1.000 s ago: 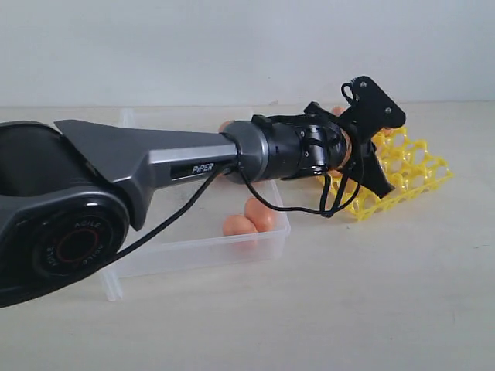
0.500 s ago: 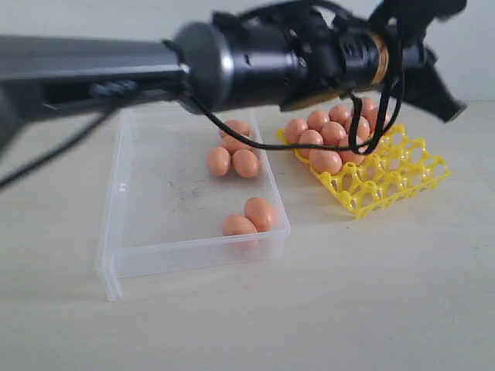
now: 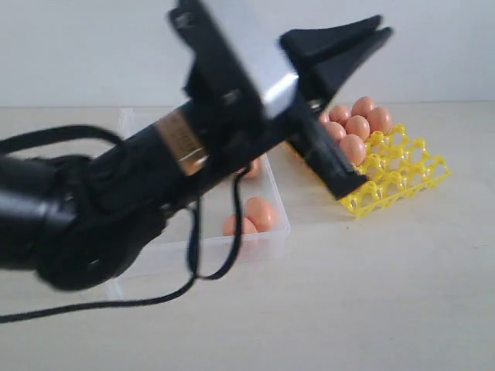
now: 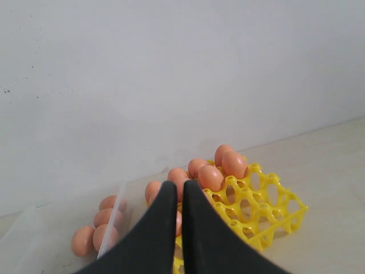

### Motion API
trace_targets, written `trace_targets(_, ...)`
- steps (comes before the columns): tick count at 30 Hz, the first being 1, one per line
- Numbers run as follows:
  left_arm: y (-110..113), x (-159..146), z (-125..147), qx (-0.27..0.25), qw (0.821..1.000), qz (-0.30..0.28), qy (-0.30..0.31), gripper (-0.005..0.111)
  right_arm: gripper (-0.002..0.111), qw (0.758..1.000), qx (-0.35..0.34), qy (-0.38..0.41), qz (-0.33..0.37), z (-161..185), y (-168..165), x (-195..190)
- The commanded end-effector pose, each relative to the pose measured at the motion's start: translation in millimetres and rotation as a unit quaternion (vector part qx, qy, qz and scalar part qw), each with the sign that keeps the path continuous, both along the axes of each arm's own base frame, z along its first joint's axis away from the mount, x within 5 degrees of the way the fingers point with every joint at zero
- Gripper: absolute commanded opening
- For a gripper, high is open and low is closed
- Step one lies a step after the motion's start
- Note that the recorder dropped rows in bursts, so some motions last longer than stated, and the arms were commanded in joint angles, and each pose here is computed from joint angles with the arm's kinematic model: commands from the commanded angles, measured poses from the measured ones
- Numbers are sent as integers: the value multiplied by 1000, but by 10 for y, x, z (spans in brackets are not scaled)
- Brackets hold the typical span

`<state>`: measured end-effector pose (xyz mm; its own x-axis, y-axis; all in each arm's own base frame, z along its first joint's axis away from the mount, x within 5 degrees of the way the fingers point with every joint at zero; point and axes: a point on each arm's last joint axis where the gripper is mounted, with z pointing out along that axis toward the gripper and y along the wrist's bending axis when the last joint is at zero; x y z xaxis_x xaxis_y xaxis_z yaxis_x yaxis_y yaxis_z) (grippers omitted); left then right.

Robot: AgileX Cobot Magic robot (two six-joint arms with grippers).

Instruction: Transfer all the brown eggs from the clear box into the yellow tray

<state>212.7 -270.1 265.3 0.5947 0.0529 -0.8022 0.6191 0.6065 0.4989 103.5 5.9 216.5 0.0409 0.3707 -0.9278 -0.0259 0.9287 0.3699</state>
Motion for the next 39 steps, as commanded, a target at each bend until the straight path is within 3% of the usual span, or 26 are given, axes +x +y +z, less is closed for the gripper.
trace_targets(1,450,-266,-80,-6,999,42,3,4,0,1000,-3,2,0,-13,0,0)
trace_targets(3,596,-369,-125,10,999,53,-1,4,0,1000,-3,2,0,-13,0,0)
trace_targets(6,915,-394,-179,8,992,125,21,4,0,1000,-3,2,0,-13,0,0)
trace_targets(9,1267,-363,-283,-22,972,219,83,4,0,1000,-3,2,0,-13,0,0)
trace_targets(11,1418,-359,-427,-23,954,248,168,4,0,1000,-3,2,0,-13,0,0)
trace_targets(14,1436,-412,-691,37,925,234,298,4,0,1000,-3,2,0,-13,0,0)
trace_targets(17,1421,-456,-816,66,904,221,360,4,0,1000,-3,2,0,-13,0,0)
trace_targets(23,1438,-470,-874,72,887,229,395,4,0,1000,-3,2,0,-13,0,0)
trace_targets(39,1438,-470,-874,72,887,229,395,4,0,1000,-3,2,0,-13,0,0)
